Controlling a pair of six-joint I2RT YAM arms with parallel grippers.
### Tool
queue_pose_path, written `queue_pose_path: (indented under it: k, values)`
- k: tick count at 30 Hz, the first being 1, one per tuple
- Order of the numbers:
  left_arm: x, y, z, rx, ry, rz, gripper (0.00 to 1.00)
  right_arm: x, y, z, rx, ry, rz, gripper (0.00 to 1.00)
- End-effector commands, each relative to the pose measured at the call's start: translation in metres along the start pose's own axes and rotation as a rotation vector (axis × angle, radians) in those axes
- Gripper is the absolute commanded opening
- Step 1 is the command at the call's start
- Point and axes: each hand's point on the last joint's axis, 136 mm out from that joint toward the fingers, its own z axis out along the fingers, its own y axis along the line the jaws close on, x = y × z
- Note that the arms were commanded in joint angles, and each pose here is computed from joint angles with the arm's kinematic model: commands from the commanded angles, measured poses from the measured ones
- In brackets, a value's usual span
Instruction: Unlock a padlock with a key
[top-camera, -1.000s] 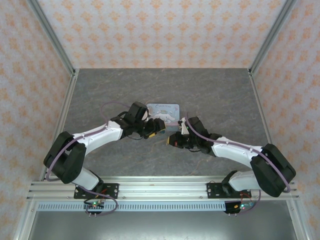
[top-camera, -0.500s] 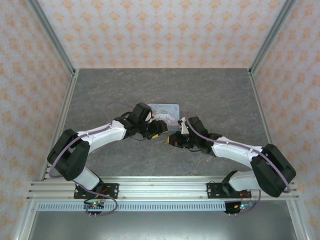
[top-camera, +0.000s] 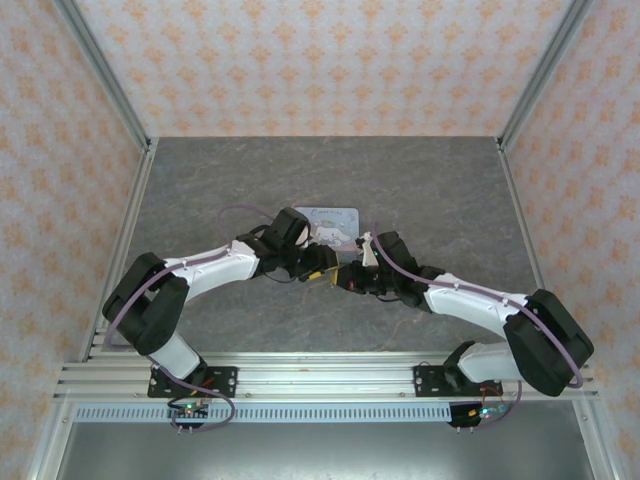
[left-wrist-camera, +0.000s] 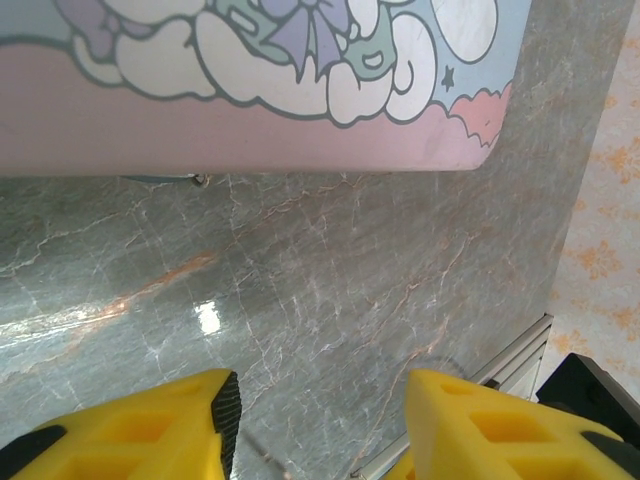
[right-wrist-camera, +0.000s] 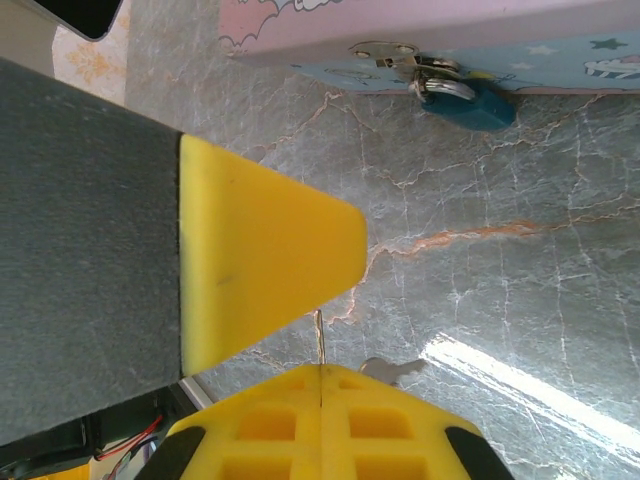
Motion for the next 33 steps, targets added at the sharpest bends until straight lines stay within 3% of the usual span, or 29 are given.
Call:
queue_pose_path:
  k: [1, 13, 29, 33]
  values:
    - [-0.003, -0.014, 0.001, 0.027, -0.01, 0.016, 0.45, -0.016, 0.021, -0.006, -0.058, -0.047, -0.033, 0.0]
    - [0.001, -0.013, 0.007, 0.014, 0.004, 0.02, 0.34, -0.016, 0.021, -0.005, -0.058, -0.048, -0.031, 0.0]
    - [0.003, -0.015, 0.01, 0.01, 0.005, 0.025, 0.0, -0.021, 0.021, -0.006, -0.055, -0.068, -0.025, 0.0]
    - [-0.002, -0.018, 0.007, 0.003, -0.018, 0.028, 0.0, -0.03, 0.021, -0.016, -0.066, -0.11, 0.002, 0.14]
